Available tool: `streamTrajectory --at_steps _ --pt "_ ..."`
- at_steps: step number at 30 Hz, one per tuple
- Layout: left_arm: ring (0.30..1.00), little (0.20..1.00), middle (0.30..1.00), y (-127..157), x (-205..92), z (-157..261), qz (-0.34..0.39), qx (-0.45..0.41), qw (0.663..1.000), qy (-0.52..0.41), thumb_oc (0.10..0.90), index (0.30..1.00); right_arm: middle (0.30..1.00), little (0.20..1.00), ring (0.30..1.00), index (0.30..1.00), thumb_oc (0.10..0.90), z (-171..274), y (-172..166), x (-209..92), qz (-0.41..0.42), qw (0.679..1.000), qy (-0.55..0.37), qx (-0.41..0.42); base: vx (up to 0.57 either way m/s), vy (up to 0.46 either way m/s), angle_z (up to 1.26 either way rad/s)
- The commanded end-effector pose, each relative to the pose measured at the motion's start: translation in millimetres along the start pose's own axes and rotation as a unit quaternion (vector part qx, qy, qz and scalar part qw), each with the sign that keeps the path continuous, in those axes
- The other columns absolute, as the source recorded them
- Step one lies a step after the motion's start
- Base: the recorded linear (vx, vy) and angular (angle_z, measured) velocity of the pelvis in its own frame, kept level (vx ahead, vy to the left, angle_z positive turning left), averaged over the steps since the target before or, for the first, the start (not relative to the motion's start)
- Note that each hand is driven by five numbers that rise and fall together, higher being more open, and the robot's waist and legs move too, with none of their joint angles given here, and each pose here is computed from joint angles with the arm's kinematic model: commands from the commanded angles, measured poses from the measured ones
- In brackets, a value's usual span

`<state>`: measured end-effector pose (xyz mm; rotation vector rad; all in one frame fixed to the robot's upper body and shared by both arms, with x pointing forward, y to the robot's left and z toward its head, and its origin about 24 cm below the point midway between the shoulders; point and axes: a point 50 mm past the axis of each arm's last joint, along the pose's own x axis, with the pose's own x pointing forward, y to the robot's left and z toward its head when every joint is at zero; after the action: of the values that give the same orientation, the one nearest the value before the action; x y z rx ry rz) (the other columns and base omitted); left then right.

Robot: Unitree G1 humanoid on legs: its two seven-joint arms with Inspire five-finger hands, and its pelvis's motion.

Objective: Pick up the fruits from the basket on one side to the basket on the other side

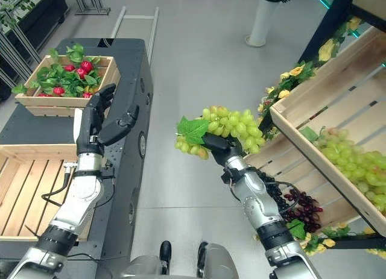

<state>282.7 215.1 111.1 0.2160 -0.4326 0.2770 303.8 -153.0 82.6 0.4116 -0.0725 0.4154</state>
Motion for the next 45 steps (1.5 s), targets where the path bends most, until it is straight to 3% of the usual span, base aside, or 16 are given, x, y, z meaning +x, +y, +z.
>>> streamTrajectory --at_steps 1,4,11,15,20,27,36,45 --pt "0.9 0.9 0.9 -0.9 15.7 23.3 0.04 -0.05 0.996 -0.062 0.8 0.9 0.3 0.3 0.3 0.3 0.4 43.2 41.6 23.0 0.122 0.985 -0.106 -0.052 -0.08 -0.04 -0.22" --pt "0.9 0.9 0.9 -19.5 19.0 23.3 0.034 -0.059 0.996 -0.051 0.8 0.9 0.3 0.3 0.3 0.3 0.4 47.4 47.2 29.9 0.134 0.984 -0.097 -0.072 -0.09 -0.022 -0.03" --pt "0.9 0.9 0.9 -20.4 0.8 15.6 0.038 -0.093 0.995 -0.02 0.8 0.9 0.3 0.3 0.3 0.3 0.4 40.0 47.7 22.1 0.185 0.977 -0.052 -0.094 -0.05 0.139 -0.18" --pt "0.9 0.9 0.9 -17.0 8.4 22.4 0.048 -0.09 0.994 -0.035 0.8 0.9 0.3 0.3 0.3 0.3 0.4 44.3 56.5 21.7 0.209 0.97 -0.039 -0.119 -0.05 0.25 -0.52" --pt "0.9 0.9 0.9 -26.8 19.5 22.9 0.04 -0.063 0.997 -0.037 0.8 0.9 0.3 0.3 0.3 0.3 0.4 51.6 59.4 14.5 0.209 0.973 -0.057 -0.086 -0.08 0.244 -0.11" --pt "0.9 0.9 0.9 6.2 18.4 17.8 0.098 -0.035 0.994 -0.026 0.8 0.9 0.3 0.3 0.3 0.3 0.4 37.3 69.8 8.7 0.282 0.952 -0.043 -0.113 -0.19 0.117 -0.82" --pt "0.9 0.9 0.9 -2.9 14.5 3.8 0.14 -0.096 0.985 0.023 0.8 0.9 0.3 0.3 0.3 0.3 0.4 52.0 90.1 20.0 0.341 0.927 -0.036 -0.152 -0.09 -0.073 -0.41" --pt "0.9 0.9 0.9 -5.9 7.7 -1.0 0.123 -0.073 0.989 0.032 0.8 0.9 0.3 0.3 0.3 0.3 0.4 71.2 100.6 4.4 0.37 0.912 -0.08 -0.158 0.02 0.023 0.0"
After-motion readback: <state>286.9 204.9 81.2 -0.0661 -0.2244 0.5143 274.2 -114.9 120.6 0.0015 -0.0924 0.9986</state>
